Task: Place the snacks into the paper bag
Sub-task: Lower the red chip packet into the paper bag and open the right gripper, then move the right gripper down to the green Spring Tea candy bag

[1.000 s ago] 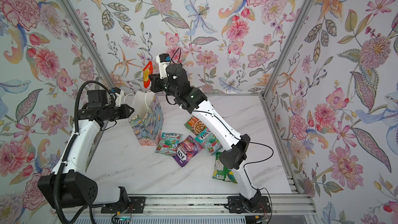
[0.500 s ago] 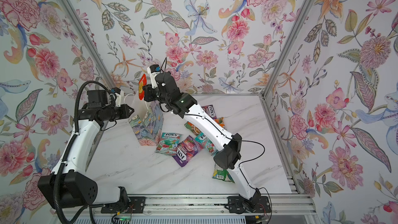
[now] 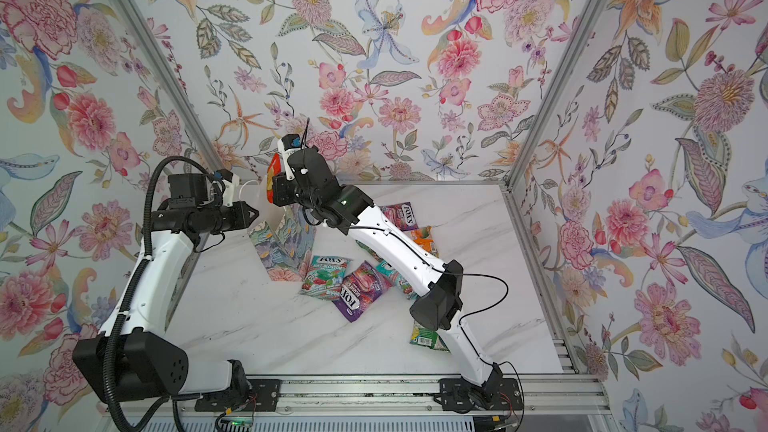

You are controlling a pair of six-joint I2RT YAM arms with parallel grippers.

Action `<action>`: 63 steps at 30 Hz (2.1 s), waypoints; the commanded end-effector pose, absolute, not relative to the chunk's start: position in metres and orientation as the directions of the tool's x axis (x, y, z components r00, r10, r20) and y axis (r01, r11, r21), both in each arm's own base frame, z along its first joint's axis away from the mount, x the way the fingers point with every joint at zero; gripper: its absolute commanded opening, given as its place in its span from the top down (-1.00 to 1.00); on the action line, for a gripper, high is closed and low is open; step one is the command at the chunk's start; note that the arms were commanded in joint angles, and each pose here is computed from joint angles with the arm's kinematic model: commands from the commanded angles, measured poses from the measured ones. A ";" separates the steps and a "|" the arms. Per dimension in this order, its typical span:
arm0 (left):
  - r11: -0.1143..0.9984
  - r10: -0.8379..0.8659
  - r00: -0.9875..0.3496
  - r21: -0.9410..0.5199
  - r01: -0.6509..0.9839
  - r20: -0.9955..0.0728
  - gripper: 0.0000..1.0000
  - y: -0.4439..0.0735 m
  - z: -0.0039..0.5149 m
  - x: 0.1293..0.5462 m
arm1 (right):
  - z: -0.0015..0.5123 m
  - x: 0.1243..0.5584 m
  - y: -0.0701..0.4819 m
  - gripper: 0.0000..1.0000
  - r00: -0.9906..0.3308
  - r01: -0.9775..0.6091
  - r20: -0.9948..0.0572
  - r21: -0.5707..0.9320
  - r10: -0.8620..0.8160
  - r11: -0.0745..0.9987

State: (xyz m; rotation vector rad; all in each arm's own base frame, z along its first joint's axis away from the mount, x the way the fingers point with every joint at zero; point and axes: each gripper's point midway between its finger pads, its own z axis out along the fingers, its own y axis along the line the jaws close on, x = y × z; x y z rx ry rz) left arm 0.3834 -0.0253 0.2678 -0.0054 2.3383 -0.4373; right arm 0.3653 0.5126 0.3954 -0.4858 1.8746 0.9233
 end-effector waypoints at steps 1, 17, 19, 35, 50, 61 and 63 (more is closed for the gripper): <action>0.945 -0.110 -0.715 -0.295 0.139 -0.690 0.62 -0.027 0.275 0.382 | 0.376 0.372 0.513 1.00 -0.465 -0.646 -0.885 0.356 0.021 0.675; 0.948 -0.107 -0.717 -0.289 0.137 -0.689 0.62 -0.026 0.275 0.380 | 0.334 0.381 0.523 1.00 -0.515 -0.629 -0.856 0.354 -0.031 0.692; 0.948 -0.107 -0.717 -0.288 0.136 -0.689 0.62 -0.026 0.275 0.380 | 0.336 0.379 0.523 0.87 -0.516 -0.633 -0.856 0.357 -0.031 0.687; 0.946 -0.104 -0.720 -0.291 0.142 -0.687 0.62 -0.027 0.271 0.379 | 0.427 0.344 0.490 0.41 -0.440 -0.704 -0.896 0.388 0.065 0.594; 0.942 -0.112 -0.718 -0.304 0.144 -0.687 0.62 -0.029 0.269 0.379 | 0.345 0.336 0.341 0.37 -0.552 -0.486 -0.815 0.485 0.174 0.727; 0.943 -0.111 -0.713 -0.299 0.143 -0.693 0.62 -0.028 0.270 0.379 | 0.189 0.279 0.170 0.32 -0.760 -0.021 -0.603 0.394 0.241 0.919; 0.945 -0.114 -0.705 -0.297 0.141 -0.699 0.61 -0.027 0.271 0.380 | 0.167 0.264 0.142 0.22 -0.780 0.067 -0.570 0.333 0.257 0.941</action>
